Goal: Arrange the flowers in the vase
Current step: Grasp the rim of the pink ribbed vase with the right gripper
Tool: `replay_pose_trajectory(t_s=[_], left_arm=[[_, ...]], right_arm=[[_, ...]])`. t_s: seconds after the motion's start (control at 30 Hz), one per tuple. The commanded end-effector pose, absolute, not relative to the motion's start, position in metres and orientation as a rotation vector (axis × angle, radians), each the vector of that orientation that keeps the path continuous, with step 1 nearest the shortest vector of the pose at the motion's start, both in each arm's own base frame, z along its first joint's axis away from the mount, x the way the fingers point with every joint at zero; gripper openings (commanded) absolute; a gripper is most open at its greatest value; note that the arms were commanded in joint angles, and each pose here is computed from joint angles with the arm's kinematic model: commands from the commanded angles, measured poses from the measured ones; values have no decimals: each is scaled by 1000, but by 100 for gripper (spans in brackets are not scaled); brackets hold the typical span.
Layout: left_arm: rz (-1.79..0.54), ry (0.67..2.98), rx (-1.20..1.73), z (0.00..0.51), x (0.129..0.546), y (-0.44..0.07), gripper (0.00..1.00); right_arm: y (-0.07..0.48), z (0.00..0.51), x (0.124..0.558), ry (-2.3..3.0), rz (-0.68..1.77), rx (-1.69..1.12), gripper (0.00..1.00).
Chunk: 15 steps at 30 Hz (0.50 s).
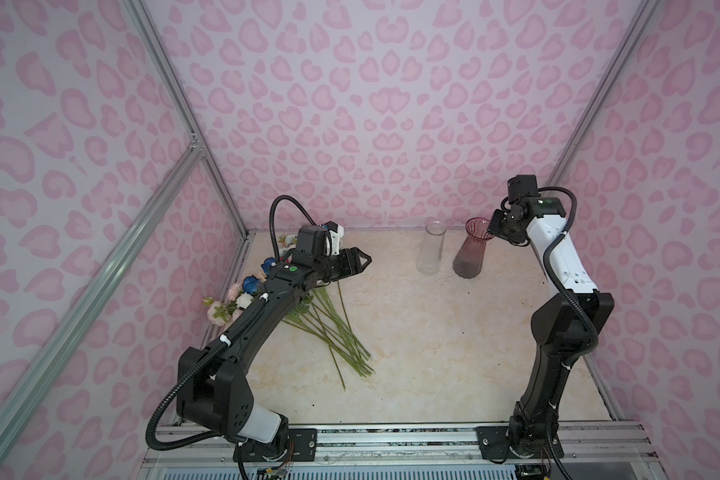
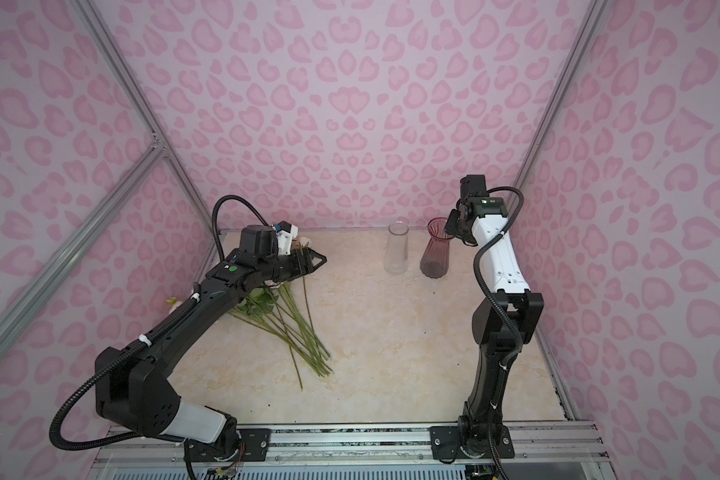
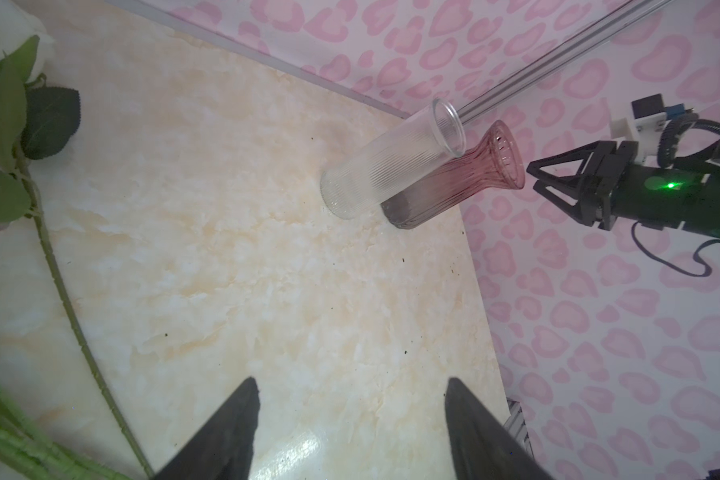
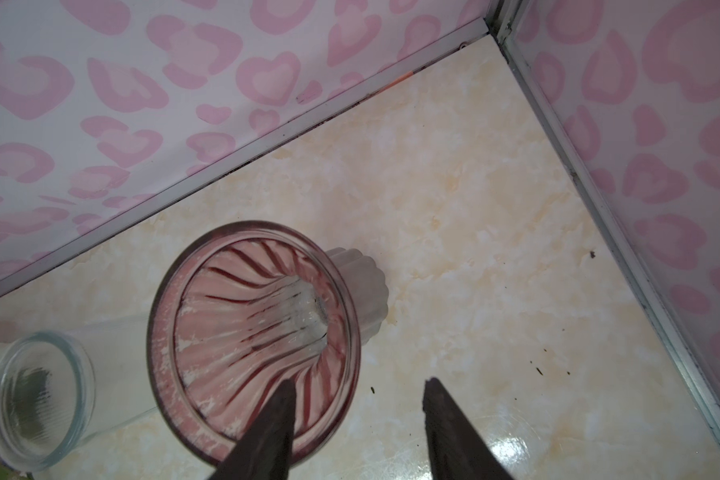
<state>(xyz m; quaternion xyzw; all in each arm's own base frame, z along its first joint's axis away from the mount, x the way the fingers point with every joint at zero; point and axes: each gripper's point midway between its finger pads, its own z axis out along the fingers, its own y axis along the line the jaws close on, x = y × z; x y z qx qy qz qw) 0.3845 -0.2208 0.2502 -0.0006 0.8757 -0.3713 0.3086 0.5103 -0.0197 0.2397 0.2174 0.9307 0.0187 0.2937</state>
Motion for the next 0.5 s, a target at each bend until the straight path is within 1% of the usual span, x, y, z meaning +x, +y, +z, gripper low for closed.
replay_pose_trajectory(t_s=[0.0, 0.1, 0.23, 0.37, 0.43, 0.47], left_arm=[[-972, 2268, 27, 261, 386, -224, 72], [-989, 2285, 33, 257, 386, -227, 72], [-997, 2299, 32, 254, 385, -229, 72], [-1001, 2293, 44, 256, 383, -229, 72], [-999, 2297, 45, 255, 383, -229, 72], [-994, 2298, 46, 255, 383, -228, 72]], right_arm=[[-16, 227, 511, 2525, 71, 563, 51], [-14, 223, 518, 2533, 96, 560, 49], [-12, 217, 525, 2547, 115, 567, 44], [-12, 211, 529, 2558, 120, 581, 43], [-12, 211, 530, 2554, 122, 591, 39], [-13, 212, 531, 2549, 122, 596, 38]])
